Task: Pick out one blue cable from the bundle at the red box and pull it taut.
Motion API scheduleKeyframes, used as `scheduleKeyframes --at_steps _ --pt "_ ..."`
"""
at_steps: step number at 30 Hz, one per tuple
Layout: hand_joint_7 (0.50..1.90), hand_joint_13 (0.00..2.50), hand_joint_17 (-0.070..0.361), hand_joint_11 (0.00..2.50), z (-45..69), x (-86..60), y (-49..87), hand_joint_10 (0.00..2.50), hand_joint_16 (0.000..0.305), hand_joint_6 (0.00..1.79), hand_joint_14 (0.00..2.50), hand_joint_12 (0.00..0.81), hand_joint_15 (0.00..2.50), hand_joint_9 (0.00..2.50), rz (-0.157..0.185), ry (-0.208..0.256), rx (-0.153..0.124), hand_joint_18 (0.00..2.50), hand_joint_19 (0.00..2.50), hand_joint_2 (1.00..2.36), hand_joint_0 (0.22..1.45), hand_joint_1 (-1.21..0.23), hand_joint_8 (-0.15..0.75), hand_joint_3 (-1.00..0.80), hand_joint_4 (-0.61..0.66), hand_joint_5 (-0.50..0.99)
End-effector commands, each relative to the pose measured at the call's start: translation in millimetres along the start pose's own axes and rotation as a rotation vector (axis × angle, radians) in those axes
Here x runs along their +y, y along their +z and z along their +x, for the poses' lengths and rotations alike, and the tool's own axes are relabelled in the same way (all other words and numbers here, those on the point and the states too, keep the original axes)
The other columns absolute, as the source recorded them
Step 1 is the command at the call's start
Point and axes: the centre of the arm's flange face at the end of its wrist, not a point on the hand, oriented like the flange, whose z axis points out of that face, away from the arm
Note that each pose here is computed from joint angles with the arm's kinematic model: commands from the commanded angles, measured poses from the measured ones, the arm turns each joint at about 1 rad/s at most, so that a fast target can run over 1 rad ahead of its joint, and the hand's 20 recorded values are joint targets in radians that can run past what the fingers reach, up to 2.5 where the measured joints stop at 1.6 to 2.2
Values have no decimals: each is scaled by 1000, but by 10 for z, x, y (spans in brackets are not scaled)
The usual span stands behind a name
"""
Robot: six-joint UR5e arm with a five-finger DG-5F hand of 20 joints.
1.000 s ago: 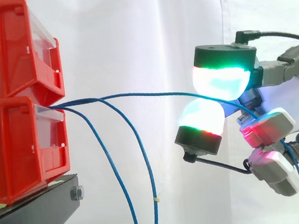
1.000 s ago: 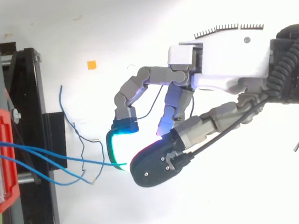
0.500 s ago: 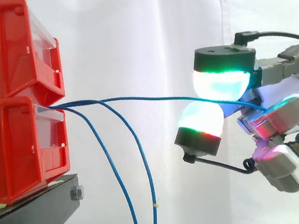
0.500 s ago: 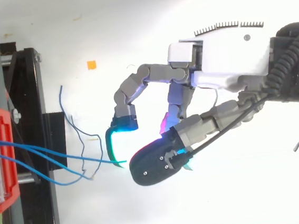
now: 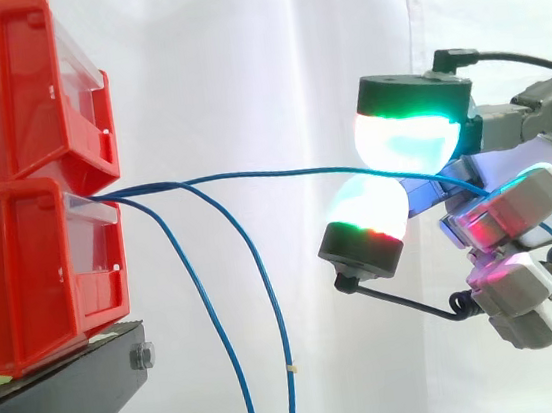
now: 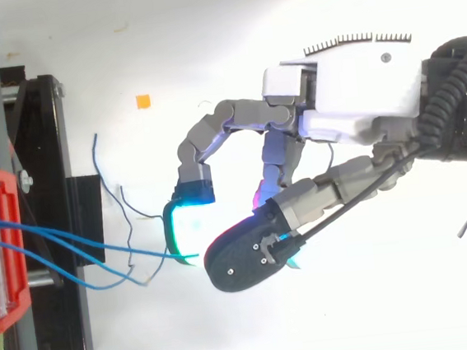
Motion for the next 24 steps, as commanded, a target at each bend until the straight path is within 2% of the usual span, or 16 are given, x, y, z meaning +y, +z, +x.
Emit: scheduleKeyframes --at_steps 1,13,24 --pt "877 1242 110 892 15 -4 1 30 49 919 26 354 687 1461 1 2 2 1053 680 1004 586 -662 281 -453 -2 -101" --pt "875 1238 109 876 19 -3 3 30 48 886 26 346 692 1450 -1 2 5 1053 689 1000 542 -574 293 -500 37 -103" --pt "864 1249 116 866 30 3 8 28 51 880 23 364 686 1458 -7 3 5 1087 678 1000 507 -630 300 -500 53 -102"
